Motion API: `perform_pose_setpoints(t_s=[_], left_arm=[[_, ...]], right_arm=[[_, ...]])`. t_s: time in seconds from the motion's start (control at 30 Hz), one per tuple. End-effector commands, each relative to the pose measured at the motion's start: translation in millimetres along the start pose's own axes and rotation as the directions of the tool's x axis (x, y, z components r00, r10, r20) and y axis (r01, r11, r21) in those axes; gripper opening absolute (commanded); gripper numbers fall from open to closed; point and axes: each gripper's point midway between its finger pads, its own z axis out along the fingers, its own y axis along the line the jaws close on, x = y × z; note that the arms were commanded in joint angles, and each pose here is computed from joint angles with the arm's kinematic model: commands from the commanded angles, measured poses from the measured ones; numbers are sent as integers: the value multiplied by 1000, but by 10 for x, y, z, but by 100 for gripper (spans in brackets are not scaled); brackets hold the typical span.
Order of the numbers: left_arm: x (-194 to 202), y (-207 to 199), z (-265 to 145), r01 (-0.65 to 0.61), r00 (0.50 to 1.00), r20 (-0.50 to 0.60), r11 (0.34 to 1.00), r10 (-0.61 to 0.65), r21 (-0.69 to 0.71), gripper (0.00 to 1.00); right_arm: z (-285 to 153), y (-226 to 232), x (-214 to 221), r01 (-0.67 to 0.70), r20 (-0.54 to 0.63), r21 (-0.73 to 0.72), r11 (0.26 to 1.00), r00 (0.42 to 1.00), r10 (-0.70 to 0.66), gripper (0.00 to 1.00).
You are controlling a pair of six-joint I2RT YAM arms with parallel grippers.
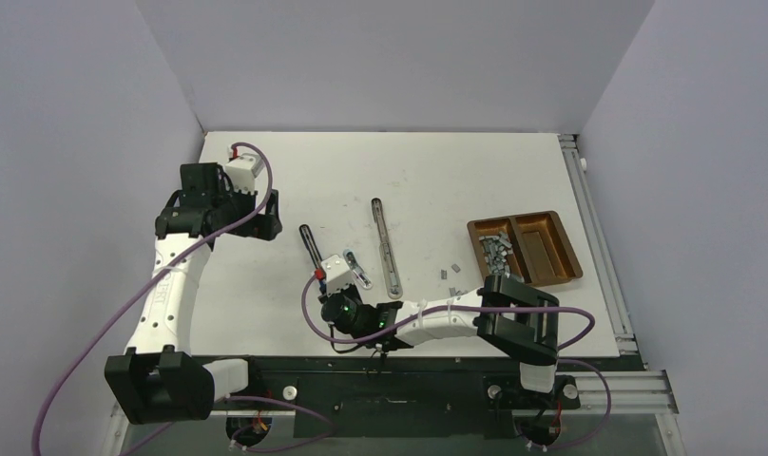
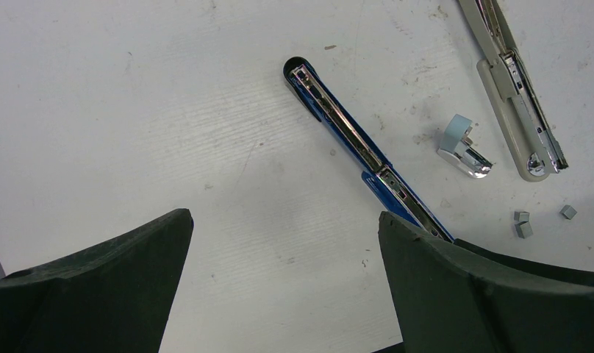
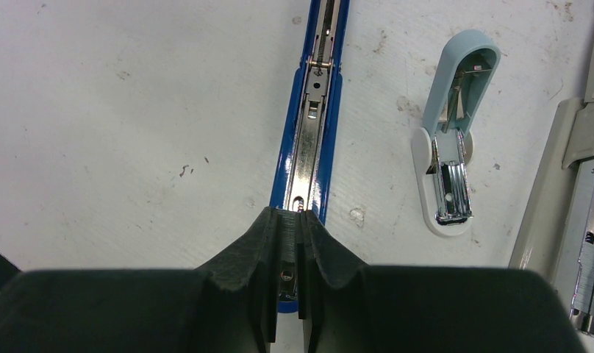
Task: Load the staples into the stapler
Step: Install the staple into the stapler.
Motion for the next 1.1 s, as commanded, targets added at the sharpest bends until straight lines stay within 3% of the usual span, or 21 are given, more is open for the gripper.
perform_pose_setpoints(t_s=[0.0,1.07], left_arm=[[-202,-27,-150,-26,997,69,1000,27,-10,96],[-235,-47,-164,-29,997,73,1000,30,-5,96]], right_arm=[[45,-15,12,-33,7,2,999,999,33,9],[66,-157,71,-46,0,44,998,999,46,9]])
